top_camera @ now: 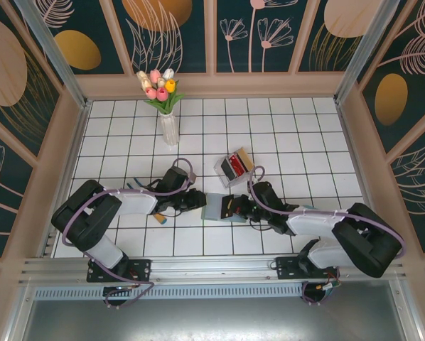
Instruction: Put the credit cards into the card holder
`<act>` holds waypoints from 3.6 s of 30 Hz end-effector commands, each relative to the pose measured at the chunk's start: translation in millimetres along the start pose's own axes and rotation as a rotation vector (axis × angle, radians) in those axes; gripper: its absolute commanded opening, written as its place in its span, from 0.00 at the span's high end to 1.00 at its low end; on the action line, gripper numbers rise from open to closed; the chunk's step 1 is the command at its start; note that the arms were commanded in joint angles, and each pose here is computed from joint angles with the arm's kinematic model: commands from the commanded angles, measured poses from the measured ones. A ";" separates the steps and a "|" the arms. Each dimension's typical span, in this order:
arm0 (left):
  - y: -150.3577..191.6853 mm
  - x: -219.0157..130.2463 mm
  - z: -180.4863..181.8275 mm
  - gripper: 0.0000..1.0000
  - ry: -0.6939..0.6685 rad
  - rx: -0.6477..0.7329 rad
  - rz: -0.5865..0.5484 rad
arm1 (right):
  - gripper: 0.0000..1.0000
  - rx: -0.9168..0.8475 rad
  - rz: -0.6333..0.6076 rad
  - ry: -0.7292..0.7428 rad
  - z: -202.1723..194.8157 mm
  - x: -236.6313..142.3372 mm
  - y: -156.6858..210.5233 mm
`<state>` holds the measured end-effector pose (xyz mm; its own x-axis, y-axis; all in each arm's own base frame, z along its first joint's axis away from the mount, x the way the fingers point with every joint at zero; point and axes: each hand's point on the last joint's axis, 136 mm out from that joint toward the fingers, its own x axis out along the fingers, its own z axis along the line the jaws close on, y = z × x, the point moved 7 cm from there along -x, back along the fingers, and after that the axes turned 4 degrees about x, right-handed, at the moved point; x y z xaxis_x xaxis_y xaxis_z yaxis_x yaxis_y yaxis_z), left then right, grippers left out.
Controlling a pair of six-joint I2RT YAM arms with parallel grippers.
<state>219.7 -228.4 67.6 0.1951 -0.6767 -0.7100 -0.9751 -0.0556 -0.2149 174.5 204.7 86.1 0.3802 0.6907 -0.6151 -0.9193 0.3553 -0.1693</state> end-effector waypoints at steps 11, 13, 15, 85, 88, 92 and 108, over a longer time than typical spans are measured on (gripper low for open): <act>13.1 6.2 13.0 0.75 -0.054 -0.024 0.052 | 0.95 0.032 0.013 -0.004 5.2 24.5 -0.1; 13.6 5.9 13.5 0.75 -0.054 -0.028 0.051 | 0.95 0.031 0.030 -0.004 6.9 28.6 1.5; 13.3 6.0 13.1 0.75 -0.055 -0.028 0.050 | 0.95 0.030 0.042 -0.009 8.7 31.3 3.4; -87.2 -12.1 -38.3 0.51 -0.079 -0.099 -0.260 | 0.57 -0.639 -0.052 0.624 92.3 33.7 -130.1; -89.0 -9.1 -33.3 0.51 -0.059 -0.124 -0.255 | 0.57 -0.669 -0.034 0.638 89.9 41.6 -127.6; -90.0 -6.7 -30.8 0.50 -0.027 -0.147 -0.253 | 0.57 -0.704 -0.028 0.692 86.6 50.7 -125.7; -87.9 -10.1 -26.5 0.50 -0.015 -0.165 -0.262 | 0.62 -0.836 -0.132 0.983 77.9 64.2 -120.5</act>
<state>301.0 -240.0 111.8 0.4355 -0.6080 -0.6639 -0.8992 -0.3288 -0.2887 313.9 260.9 119.9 0.5396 -0.1238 -0.8327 -0.8098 -0.3468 -0.4732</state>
